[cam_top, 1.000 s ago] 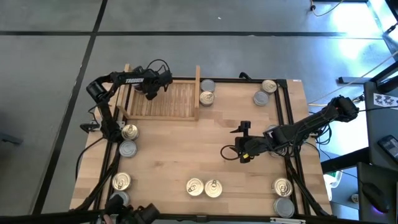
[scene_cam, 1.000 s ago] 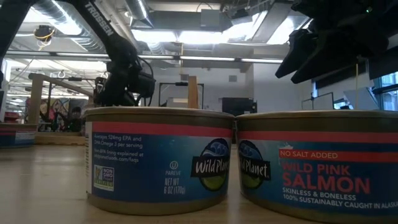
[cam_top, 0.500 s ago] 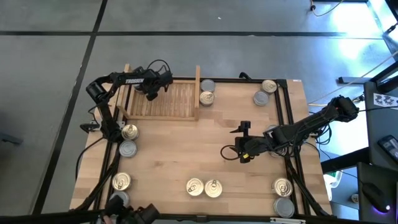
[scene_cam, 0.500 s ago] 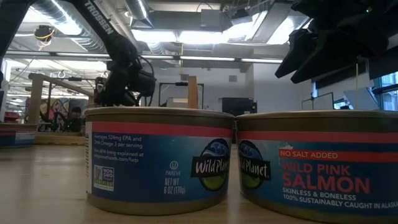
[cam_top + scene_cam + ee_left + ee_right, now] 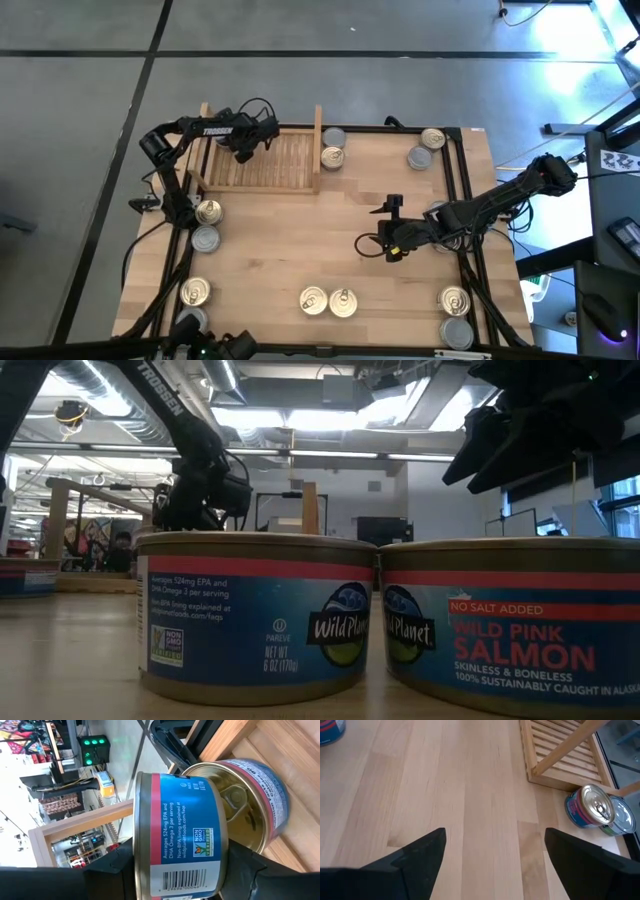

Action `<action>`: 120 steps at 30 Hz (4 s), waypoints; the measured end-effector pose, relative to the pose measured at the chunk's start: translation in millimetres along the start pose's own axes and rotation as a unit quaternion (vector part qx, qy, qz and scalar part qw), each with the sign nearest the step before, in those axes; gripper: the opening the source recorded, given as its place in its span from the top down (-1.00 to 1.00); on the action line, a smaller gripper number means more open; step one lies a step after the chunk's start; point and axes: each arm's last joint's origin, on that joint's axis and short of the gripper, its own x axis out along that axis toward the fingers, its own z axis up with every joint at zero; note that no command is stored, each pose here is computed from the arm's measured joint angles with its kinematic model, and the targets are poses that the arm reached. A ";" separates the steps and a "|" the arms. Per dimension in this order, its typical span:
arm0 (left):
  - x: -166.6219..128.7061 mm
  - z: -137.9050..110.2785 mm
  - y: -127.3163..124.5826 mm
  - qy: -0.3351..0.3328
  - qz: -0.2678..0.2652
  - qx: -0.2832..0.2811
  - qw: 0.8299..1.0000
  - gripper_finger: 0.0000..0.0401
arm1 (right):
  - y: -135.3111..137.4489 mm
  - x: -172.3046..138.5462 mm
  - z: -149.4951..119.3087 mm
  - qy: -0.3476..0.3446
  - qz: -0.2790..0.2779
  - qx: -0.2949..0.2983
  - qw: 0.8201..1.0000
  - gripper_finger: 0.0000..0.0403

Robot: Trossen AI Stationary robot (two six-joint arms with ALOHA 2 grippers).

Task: Stack canned seafood by type on shelf
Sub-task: Stack the blue tuna can on top of the other blue tuna can on the shelf, then put the blue tuna can on the shelf

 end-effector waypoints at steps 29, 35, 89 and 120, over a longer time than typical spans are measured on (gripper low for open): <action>0.7 1.8 1.0 -0.005 0.009 0.006 1.000 0.02 | 0.2 0.0 -1.3 0.006 0.004 -0.005 1.000 -0.69; 0.6 1.7 0.4 -0.005 -0.003 0.005 1.000 -0.05 | 0.2 0.0 -1.3 0.006 0.004 -0.005 1.000 -0.69; -61.2 -11.1 29.8 -0.104 -0.151 -0.036 0.982 -0.89 | 0.1 -0.1 -1.4 0.007 0.003 -0.007 1.000 -0.69; -252.9 -72.1 -9.2 -0.467 -0.304 -0.040 0.829 -0.89 | 2.8 0.8 -1.8 0.010 0.041 -0.005 0.999 -0.69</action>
